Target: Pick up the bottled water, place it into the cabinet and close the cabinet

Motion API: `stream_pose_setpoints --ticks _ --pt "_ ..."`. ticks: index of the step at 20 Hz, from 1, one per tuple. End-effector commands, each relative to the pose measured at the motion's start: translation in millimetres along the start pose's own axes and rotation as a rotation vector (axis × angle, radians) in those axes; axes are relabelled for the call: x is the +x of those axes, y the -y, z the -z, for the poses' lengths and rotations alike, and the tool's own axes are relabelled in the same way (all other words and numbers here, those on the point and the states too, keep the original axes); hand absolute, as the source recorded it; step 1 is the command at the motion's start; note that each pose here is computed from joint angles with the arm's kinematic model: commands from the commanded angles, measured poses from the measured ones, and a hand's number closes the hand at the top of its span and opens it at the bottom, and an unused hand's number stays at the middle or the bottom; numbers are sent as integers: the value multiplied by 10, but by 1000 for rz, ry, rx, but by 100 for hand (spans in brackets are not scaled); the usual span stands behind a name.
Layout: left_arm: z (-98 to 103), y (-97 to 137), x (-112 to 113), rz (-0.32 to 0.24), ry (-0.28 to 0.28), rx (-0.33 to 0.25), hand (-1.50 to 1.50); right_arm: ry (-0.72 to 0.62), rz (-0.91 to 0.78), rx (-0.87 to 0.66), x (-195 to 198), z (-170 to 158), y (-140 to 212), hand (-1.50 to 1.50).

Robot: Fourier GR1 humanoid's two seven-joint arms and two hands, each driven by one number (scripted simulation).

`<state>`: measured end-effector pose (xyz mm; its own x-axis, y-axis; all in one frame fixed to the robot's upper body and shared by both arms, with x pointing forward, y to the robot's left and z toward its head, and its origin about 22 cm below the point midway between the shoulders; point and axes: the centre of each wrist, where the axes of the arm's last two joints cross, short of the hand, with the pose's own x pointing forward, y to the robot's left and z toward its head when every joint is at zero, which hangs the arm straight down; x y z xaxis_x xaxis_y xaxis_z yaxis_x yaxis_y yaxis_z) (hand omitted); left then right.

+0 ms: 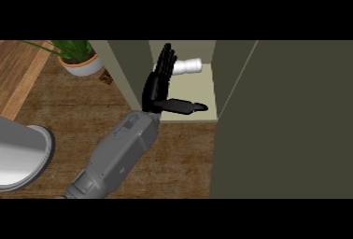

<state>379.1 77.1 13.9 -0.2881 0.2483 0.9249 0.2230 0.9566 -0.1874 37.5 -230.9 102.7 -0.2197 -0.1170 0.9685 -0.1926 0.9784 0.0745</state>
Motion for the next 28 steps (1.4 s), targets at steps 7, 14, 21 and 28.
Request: stream_pose_setpoints --ticks 7,14,21,28 --pt "-776 186 106 -149 14 -112 -150 11 -62 -1 271 -19 25 -150" --pt "-1140 -186 290 -173 -18 -112 150 -3 -104 245 316 -11 19 150" --pt "-1583 -584 558 -144 -12 -56 -150 -79 -126 475 247 -36 -50 150" --pt "-1717 -890 953 -139 7 10 -150 18 -129 549 549 41 -193 150"
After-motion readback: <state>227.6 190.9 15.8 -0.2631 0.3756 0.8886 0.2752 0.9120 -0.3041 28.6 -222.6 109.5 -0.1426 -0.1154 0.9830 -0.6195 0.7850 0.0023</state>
